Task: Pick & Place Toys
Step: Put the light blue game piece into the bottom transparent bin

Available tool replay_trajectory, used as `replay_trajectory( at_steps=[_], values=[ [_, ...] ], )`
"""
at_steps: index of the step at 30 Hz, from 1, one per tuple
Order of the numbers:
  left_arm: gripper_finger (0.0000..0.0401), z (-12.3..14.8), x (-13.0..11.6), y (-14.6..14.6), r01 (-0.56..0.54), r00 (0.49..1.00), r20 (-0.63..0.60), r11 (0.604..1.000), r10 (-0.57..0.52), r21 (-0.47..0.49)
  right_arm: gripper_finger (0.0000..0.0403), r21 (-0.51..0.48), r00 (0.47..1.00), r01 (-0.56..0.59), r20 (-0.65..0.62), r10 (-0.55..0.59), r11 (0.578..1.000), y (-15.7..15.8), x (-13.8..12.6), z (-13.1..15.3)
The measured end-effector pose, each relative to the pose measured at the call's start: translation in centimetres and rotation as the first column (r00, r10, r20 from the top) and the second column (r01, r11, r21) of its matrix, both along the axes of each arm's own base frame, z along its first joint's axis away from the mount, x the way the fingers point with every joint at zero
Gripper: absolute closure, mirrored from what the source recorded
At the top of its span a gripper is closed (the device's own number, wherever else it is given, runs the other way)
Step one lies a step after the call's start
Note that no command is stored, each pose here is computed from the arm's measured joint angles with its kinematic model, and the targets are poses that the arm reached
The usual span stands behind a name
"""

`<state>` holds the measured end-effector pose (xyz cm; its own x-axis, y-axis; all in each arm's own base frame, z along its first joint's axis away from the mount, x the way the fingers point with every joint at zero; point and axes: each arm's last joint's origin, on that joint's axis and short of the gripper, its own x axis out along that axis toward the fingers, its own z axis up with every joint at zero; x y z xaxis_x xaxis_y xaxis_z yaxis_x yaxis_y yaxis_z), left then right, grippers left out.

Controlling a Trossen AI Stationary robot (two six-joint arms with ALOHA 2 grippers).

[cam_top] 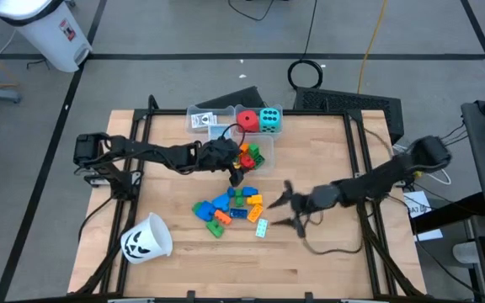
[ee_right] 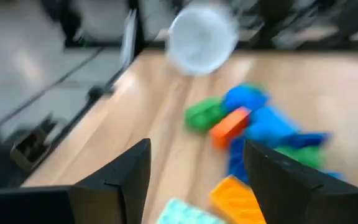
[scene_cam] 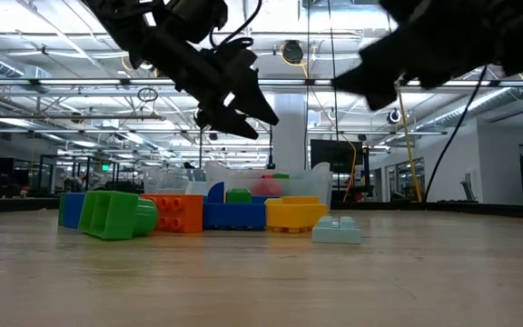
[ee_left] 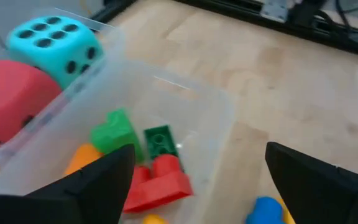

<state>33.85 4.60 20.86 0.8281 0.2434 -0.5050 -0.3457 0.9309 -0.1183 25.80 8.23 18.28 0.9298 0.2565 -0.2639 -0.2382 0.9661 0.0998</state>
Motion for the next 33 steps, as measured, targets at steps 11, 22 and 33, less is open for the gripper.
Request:
replay_trajectory(
  at_steps=[11, 22, 33],
  values=[
    [0.0057, 0.0, 0.2, -1.8, 0.066, 0.998, 0.0, 0.998, -0.066, -0.001, 0.0283, -0.249, 0.916, -0.201, -0.39, 0.092, 0.947, 1.5, 5.4, -4.2],
    [0.0055, 0.1, 0.3, -2.1, 0.073, 0.997, 0.011, 0.997, -0.073, 0.002, 0.0395, -0.133, 0.769, -0.031, -0.637, -0.062, 0.991, -0.7, 4.1, -5.4],
    [0.0052, 0.2, 0.4, -2.0, 0.071, 0.997, 0.027, 0.997, -0.071, 0.005, 0.0402, -0.016, 0.669, 0.03, -0.742, -0.032, 0.999, 0.9, 1.1, -3.1]
  ],
)
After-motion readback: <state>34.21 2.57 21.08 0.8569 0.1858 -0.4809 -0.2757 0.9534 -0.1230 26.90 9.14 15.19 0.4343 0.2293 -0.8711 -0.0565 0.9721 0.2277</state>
